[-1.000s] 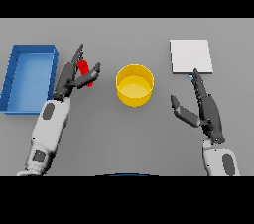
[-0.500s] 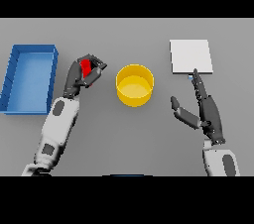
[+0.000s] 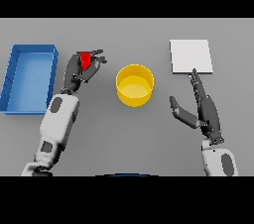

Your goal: Pick up the red beaker and tilt it to pour out 1 green nut into yellow bowl. Pick up the yellow bowl and place it on the metallic measuring scale.

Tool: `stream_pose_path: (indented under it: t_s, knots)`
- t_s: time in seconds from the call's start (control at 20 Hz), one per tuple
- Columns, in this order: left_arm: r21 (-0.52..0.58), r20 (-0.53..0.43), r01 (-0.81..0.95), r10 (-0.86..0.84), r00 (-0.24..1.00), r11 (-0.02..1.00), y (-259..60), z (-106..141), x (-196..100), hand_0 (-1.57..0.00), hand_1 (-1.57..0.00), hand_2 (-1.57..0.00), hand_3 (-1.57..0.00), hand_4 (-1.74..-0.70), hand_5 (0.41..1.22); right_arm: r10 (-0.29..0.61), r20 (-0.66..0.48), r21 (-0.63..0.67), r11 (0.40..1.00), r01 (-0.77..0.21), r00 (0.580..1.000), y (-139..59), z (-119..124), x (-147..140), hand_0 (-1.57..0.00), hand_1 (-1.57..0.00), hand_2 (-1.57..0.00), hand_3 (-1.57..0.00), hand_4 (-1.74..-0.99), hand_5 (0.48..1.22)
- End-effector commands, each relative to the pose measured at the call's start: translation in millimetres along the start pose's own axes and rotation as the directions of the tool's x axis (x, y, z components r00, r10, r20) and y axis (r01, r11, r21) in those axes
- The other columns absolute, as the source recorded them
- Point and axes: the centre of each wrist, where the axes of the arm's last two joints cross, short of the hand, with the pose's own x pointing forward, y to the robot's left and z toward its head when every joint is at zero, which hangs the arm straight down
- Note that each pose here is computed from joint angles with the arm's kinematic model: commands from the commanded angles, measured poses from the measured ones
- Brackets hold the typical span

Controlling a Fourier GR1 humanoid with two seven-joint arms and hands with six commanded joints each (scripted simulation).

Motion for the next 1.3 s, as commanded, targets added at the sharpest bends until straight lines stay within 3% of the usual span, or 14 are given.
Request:
stream_pose_path:
  t_s: [0.0, 0.25, 0.55, 0.7, 1.0, 1.25]
  knots:
    - [-0.001, 0.009, -0.018, 0.018, 1.000, 1.000, 2, -3, 7, -1.51, -1.52, -1.52, -1.50, -1.68, 1.144, 0.013, 0.005, -0.005, 1.000, -0.013, 1.000, -0.5, 1, -1, 0.00, 0.00, 0.00, 0.00, -1.238, 0.643]
    - [-0.050, 0.066, 0.013, -0.010, 0.998, 0.999, 11, -3, 29, -1.55, -1.55, -1.55, -1.55, -1.72, 1.131, 0.022, 0.030, 0.000, 1.000, -0.022, 0.999, -5.1, 1, 1, 0.00, 0.00, 0.00, 0.00, -1.226, 0.650]
    - [-0.082, 0.065, 0.136, -0.131, 0.989, 0.987, 25, -10, 43, -1.56, -1.56, -1.56, -1.55, -1.72, 1.139, 0.061, 0.058, -0.001, 0.998, -0.061, 0.996, -4.4, 4, 1, 0.00, 0.00, 0.00, 0.00, -1.219, 0.661]
    - [-0.131, 0.094, 0.288, -0.278, 0.956, 0.948, 25, -17, 56, -1.56, -1.56, -1.56, -1.56, -1.73, 1.129, 0.068, 0.029, -0.007, 0.998, -0.068, 0.997, -1.7, 1, 0, 0.00, 0.00, 0.00, 0.00, -1.202, 0.662]
    - [-0.245, 0.163, 0.638, -0.618, 0.769, 0.730, 8, -25, 90, -1.57, -1.57, -1.57, -1.57, -1.74, 1.129, 0.066, 0.013, 0.009, 0.998, -0.066, 0.998, -2.1, 1, 3, 0.00, 0.00, 0.00, 0.00, -1.178, 0.663]
    - [-0.268, 0.276, 0.859, -0.820, 0.502, 0.436, -18, -36, 111, -1.57, -1.57, -1.57, -1.57, -1.74, 1.174, 0.055, 0.027, 0.003, 0.998, -0.055, 0.998, -2.5, 2, 4, 0.00, 0.00, 0.00, 0.00, -1.183, 0.671]
